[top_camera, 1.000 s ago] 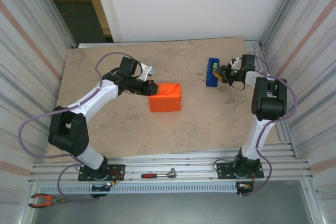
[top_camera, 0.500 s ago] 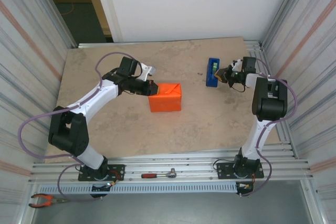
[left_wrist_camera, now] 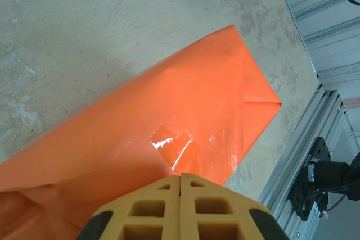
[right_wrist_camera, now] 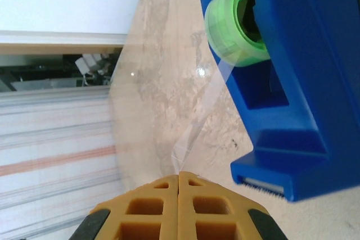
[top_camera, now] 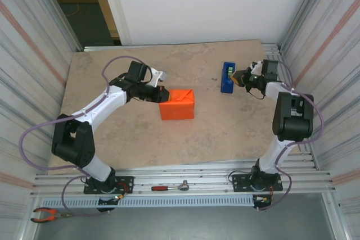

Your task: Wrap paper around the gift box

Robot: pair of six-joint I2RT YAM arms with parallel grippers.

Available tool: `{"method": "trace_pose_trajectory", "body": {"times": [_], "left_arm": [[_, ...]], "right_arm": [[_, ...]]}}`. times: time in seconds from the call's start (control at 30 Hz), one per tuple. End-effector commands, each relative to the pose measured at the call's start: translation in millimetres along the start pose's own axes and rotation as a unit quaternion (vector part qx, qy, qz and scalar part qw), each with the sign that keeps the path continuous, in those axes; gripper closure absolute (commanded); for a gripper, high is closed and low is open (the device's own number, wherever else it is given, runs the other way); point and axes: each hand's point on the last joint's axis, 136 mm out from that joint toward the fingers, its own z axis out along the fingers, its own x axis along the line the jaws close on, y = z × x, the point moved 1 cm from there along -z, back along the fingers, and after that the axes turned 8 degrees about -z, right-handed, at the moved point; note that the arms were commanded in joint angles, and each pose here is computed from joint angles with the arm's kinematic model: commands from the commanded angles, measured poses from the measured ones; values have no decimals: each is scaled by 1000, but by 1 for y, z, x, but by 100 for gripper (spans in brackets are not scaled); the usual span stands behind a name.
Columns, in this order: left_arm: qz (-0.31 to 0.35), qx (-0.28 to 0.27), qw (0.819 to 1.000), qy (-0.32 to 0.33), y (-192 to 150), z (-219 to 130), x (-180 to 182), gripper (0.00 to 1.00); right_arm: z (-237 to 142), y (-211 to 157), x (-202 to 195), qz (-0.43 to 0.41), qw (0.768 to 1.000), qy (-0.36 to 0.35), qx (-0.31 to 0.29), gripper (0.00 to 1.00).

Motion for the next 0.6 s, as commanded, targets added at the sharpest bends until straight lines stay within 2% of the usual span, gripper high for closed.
{"method": "trace_pose_trajectory", "body": {"times": [0.0,0.33,0.57], "left_arm": [[-20,47,998,22,-30,11,15,98],[-21,48,998,22,-31,11,16,98],[-21,49,998,21,-32,12,16,98]], "right_arm": [[-9,-13,13,8,1000,16,7,100],[-12,-41,-19,56,998,-22,9,100],[1,-55,-47,87,995,-50,18,100]]}}
